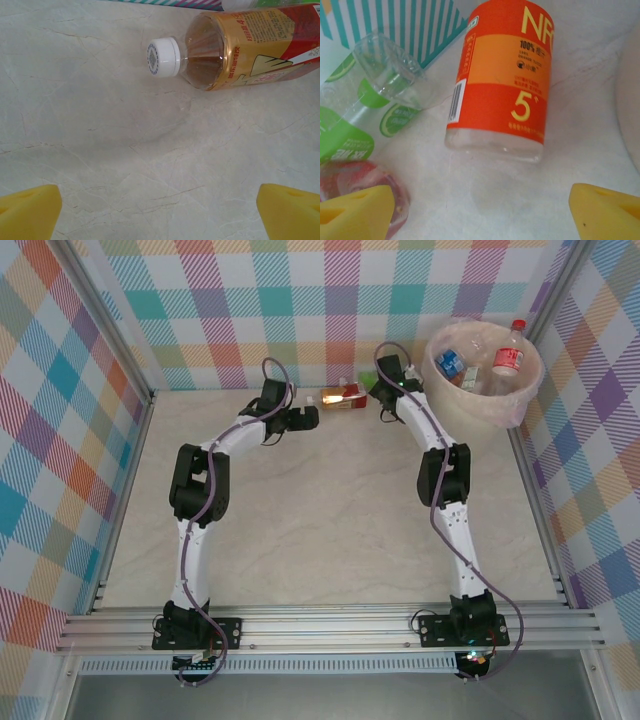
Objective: Put the plastic bottles in the bin
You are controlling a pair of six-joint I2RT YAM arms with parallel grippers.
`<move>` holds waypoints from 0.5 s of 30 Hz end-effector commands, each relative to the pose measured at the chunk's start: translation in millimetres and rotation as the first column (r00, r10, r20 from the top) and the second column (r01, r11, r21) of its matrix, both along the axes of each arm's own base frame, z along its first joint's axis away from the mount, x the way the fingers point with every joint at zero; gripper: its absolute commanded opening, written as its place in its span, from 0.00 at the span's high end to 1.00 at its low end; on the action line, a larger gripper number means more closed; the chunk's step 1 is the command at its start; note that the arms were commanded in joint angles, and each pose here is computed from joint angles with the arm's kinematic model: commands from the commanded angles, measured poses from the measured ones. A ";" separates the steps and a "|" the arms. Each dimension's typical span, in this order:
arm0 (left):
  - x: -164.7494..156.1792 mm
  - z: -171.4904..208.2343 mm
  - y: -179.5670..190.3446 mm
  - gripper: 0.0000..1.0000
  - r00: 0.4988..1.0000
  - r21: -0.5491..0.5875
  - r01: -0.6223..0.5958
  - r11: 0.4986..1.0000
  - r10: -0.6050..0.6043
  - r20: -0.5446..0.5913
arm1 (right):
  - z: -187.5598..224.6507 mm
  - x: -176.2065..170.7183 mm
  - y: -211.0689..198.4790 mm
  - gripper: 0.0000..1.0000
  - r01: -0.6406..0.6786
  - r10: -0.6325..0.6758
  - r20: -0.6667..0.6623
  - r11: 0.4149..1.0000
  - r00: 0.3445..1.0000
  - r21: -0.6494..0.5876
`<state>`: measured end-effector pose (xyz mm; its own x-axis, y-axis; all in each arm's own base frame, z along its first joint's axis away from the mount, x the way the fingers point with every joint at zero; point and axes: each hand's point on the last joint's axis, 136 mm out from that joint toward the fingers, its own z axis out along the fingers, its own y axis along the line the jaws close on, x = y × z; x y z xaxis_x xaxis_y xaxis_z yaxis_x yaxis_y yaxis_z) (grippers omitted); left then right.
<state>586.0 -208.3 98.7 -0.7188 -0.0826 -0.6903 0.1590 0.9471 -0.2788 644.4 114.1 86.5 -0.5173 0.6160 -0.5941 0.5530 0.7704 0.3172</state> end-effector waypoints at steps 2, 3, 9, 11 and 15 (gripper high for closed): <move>13.4 9.8 3.5 0.00 0.999 -0.010 0.005 1.000 -0.005 0.039 | -15.3 6.4 -16.6 0.12 0.006 -0.007 -0.023 0.999 1.000 -0.035; 14.7 8.9 4.7 0.00 0.999 -0.010 0.001 1.000 -0.001 0.037 | -18.2 7.9 -18.8 0.12 0.012 -0.013 -0.022 0.999 1.000 -0.029; 23.0 2.0 8.2 0.00 1.000 -0.023 0.002 1.000 -0.002 0.025 | -22.0 23.1 -28.8 0.17 0.028 -0.028 0.025 0.999 0.999 0.018; 26.1 -0.8 8.9 0.00 1.000 -0.026 0.004 1.000 -0.003 0.020 | -23.0 27.8 -29.9 0.19 0.025 -0.026 0.040 0.999 0.999 0.025; 30.9 -1.6 9.0 0.00 1.000 -0.037 0.010 0.999 -0.009 0.017 | -21.5 35.4 -32.1 0.27 0.015 -0.018 0.068 0.999 0.998 0.041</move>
